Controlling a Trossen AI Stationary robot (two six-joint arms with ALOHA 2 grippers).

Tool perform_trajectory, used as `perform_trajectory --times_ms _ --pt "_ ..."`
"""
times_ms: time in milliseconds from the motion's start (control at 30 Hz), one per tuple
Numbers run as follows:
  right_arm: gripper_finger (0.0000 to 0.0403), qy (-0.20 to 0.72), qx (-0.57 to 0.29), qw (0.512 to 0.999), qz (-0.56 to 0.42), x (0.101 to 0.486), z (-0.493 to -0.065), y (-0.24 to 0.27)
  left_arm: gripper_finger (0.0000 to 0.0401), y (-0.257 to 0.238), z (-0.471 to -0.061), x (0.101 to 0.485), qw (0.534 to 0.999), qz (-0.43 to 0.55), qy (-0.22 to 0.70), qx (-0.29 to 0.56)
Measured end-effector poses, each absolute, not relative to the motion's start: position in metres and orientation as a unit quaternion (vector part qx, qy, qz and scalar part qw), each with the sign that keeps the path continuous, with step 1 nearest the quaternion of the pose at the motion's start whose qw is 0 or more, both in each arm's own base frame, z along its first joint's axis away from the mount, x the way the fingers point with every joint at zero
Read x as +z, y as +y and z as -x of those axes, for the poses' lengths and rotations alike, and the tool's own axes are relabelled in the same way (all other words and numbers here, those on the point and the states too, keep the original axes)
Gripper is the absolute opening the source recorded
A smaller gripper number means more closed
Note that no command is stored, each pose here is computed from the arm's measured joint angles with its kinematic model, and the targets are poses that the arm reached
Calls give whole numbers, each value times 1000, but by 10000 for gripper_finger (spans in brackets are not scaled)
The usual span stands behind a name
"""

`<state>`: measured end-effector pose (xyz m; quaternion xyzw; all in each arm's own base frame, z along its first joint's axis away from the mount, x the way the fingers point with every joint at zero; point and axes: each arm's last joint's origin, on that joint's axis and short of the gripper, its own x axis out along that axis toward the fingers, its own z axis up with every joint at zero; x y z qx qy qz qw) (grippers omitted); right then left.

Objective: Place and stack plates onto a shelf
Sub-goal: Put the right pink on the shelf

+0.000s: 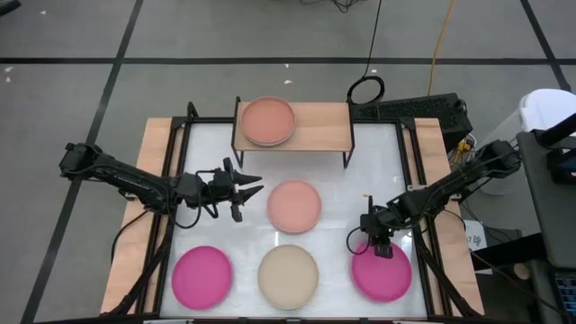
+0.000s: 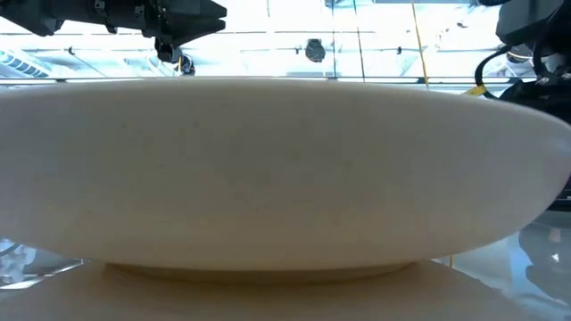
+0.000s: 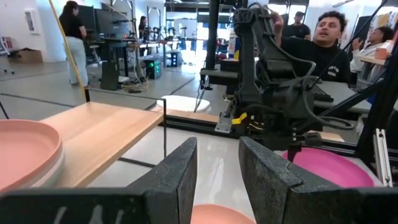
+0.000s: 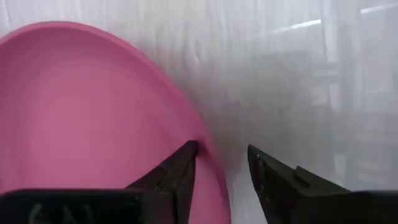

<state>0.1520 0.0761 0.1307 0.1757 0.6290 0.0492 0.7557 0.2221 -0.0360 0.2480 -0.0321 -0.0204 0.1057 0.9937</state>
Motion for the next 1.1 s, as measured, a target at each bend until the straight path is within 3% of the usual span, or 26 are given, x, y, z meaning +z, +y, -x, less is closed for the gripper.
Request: perform_trajectory --times_ms 300,600,800,967,1100 --pt "10 599 81 778 -172 138 -153 77 124 -36 -222 247 994 22 -17 106" --pt "2 521 84 826 -196 162 -152 70 124 -36 -222 247 994 22 -17 106" --pt "2 432 104 867 -227 200 -153 65 124 -36 -222 248 994 29 -18 105" --pt "1 298 87 928 -206 245 -156 56 124 -36 -222 248 994 31 -18 105" --pt "1 186 10 971 -151 281 -158 44 124 -36 -222 248 994 28 -18 105"
